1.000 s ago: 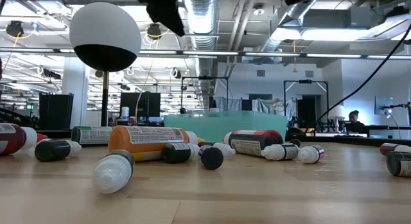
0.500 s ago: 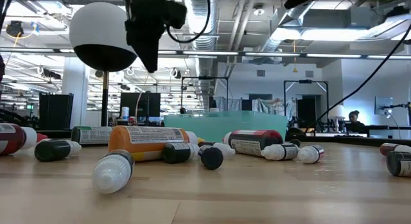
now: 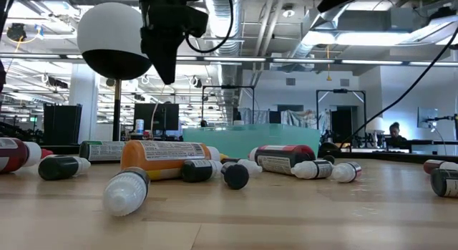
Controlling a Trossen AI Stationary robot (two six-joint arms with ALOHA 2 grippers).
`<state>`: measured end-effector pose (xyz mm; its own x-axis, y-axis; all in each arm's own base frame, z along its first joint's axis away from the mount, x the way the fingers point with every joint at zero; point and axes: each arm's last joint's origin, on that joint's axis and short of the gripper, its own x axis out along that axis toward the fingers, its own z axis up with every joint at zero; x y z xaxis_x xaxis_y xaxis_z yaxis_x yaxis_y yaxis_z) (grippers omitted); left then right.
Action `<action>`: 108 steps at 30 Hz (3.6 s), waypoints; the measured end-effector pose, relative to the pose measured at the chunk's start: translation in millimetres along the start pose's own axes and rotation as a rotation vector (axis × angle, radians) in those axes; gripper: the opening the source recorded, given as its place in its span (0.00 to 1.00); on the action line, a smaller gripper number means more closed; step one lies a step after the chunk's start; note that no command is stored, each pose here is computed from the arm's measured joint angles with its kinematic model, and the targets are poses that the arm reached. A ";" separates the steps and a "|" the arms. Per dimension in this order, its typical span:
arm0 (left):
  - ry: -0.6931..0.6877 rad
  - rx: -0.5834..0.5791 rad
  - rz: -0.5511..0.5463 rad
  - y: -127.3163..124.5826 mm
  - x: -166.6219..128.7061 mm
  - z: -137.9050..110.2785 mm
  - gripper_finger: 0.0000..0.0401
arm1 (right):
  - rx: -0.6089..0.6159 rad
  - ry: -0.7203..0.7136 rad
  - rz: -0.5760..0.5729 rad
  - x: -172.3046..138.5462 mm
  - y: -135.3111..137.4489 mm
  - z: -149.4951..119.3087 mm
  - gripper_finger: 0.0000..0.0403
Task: Pick & Place food coloring
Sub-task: Put the large green food coloring bottle into the green bin
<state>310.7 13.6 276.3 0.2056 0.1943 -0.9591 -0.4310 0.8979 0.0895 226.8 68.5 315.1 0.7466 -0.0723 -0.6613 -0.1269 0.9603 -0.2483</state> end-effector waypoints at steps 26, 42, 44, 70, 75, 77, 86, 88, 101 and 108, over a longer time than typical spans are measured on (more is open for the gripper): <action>0.232 -0.227 0.105 18.0 39.1 -32.3 0.35 | 0.038 -0.001 0.000 0.1 0.0 0.1 0.00; 0.113 -0.234 -0.015 24.8 57.2 -19.4 0.59 | 0.042 -0.014 0.000 0.0 -0.1 1.4 0.00; 0.114 -0.244 -0.013 27.7 57.7 -18.6 0.60 | 0.042 -0.014 0.000 0.0 -0.1 1.4 0.00; 0.283 -0.307 -0.065 31.9 80.4 -43.7 0.60 | 0.068 -0.014 0.004 -0.1 0.2 1.4 0.00; 0.283 -0.333 -0.062 32.0 88.7 -49.2 0.60 | 0.068 -0.014 0.004 0.0 0.2 1.4 0.00; 0.262 -0.335 -0.072 31.3 89.6 -47.5 0.60 | 0.068 -0.014 0.004 0.0 0.2 1.4 0.00; 0.185 -0.335 -0.113 36.4 92.2 -37.8 0.60 | 0.068 -0.006 0.004 2.4 1.0 1.3 0.00; 0.184 -0.332 -0.117 37.7 92.4 -37.2 0.60 | 0.072 -0.007 0.004 2.3 1.0 1.5 0.00; 0.184 -0.303 -0.150 37.2 92.4 -36.4 0.60 | 0.072 -0.006 0.004 2.4 1.0 1.5 0.00; 0.190 -0.302 -0.165 36.8 92.3 -36.4 0.60 | 0.073 -0.006 0.004 2.4 1.0 1.5 0.00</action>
<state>281.8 50.2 181.3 0.1397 -0.0451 -0.9892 -0.6507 0.7488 -0.1261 229.4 69.7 314.3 0.7504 -0.0669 -0.6576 -0.0822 0.9777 -0.1933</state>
